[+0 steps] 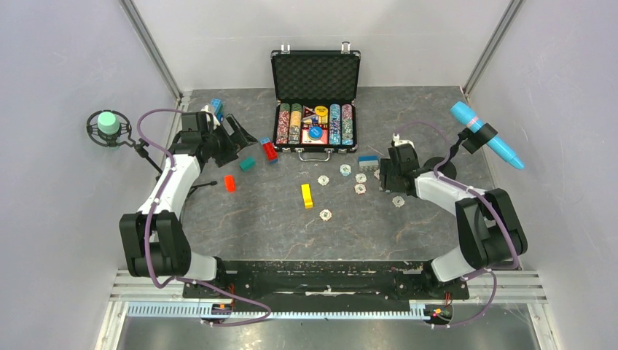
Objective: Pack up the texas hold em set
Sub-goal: Place the poker chip at the center of the board, then pick up the poker chip from the center of the board.
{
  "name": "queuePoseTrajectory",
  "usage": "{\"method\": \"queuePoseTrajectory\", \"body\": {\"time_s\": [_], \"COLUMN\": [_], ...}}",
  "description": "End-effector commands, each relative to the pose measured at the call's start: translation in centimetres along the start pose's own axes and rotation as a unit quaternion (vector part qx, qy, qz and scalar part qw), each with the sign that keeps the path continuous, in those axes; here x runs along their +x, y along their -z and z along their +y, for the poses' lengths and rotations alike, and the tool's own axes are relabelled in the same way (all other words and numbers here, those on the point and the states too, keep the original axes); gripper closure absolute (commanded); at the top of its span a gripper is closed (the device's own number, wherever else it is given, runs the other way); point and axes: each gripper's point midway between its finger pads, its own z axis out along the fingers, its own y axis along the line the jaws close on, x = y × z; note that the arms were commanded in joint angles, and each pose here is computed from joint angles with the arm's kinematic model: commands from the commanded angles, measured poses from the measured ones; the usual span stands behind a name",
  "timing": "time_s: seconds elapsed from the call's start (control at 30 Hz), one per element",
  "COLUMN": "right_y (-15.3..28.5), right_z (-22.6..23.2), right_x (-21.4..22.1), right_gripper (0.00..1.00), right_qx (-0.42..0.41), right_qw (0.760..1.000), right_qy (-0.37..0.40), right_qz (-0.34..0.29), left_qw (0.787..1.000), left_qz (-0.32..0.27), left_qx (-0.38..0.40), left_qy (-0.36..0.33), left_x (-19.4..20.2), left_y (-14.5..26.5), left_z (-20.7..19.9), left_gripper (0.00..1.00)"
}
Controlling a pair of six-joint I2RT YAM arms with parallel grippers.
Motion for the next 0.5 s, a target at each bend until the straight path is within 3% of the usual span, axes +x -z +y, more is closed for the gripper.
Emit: {"method": "queuePoseTrajectory", "body": {"time_s": [0.0, 0.47], "right_y": [-0.8, -1.6], "right_z": [0.9, 0.2], "right_x": [-0.7, 1.1], "right_gripper": [0.36, 0.48], "right_qx": [-0.021, -0.001], "right_qw": [1.000, 0.999], "right_qy": [-0.007, 0.012], "right_qz": [-0.006, 0.035], "left_qw": [1.000, 1.000], "left_qz": [-0.009, -0.006], "left_qx": [0.018, 0.019], "left_qy": [0.006, 0.007], "left_x": [-0.7, -0.7], "left_y": [0.0, -0.1], "left_z": [-0.8, -0.8], "left_gripper": [0.00, 0.00]}}
